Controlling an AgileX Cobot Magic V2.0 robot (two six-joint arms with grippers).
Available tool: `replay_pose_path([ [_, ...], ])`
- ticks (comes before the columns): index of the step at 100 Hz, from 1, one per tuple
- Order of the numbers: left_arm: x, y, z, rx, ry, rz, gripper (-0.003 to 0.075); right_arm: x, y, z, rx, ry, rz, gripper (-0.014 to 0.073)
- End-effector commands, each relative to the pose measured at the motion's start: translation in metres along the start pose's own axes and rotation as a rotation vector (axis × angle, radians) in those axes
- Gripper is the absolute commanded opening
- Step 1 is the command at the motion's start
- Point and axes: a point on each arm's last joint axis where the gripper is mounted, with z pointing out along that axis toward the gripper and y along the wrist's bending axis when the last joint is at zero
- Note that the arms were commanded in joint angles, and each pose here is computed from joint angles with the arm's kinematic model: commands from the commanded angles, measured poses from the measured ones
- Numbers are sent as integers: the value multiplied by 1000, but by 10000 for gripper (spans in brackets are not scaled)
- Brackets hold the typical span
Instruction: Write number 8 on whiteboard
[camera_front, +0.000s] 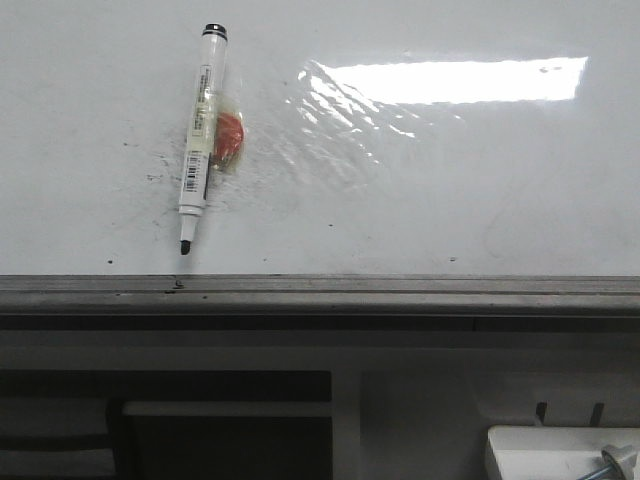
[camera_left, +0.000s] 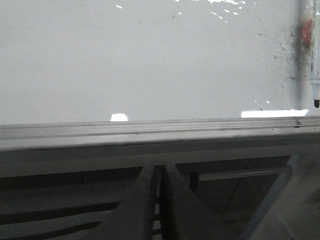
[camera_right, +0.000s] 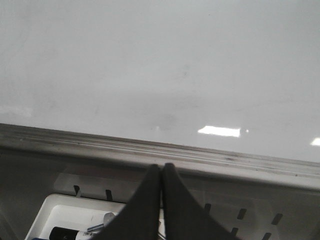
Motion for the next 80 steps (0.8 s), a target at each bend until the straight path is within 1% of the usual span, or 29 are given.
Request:
replay_pose_path([
  [1, 10, 2, 4, -3, 7, -26, -20, 0, 0, 0, 1, -39, -18, -64],
  [55, 10, 2, 4, -5, 7, -23, -20, 1, 0, 0, 2, -32, -18, -64],
  [58, 10, 2, 4, -5, 7, -23, -20, 1, 0, 0, 8, -33, -37, -64],
  [63, 10, 2, 4, -5, 5, -23, -20, 0, -3, 0, 41, -37, -138, -64],
  [66, 9, 2, 4, -6, 2, -19, -20, 0, -4, 0, 50, -38, -167, -64],
  [75, 5, 2, 3, -8, -43, -15, -20, -1, -5, 0, 57, -44, -192, -64],
  [80, 1, 1, 3, 5, -86, -62, -20, -3, -5, 0, 61, -72, -226, -64],
])
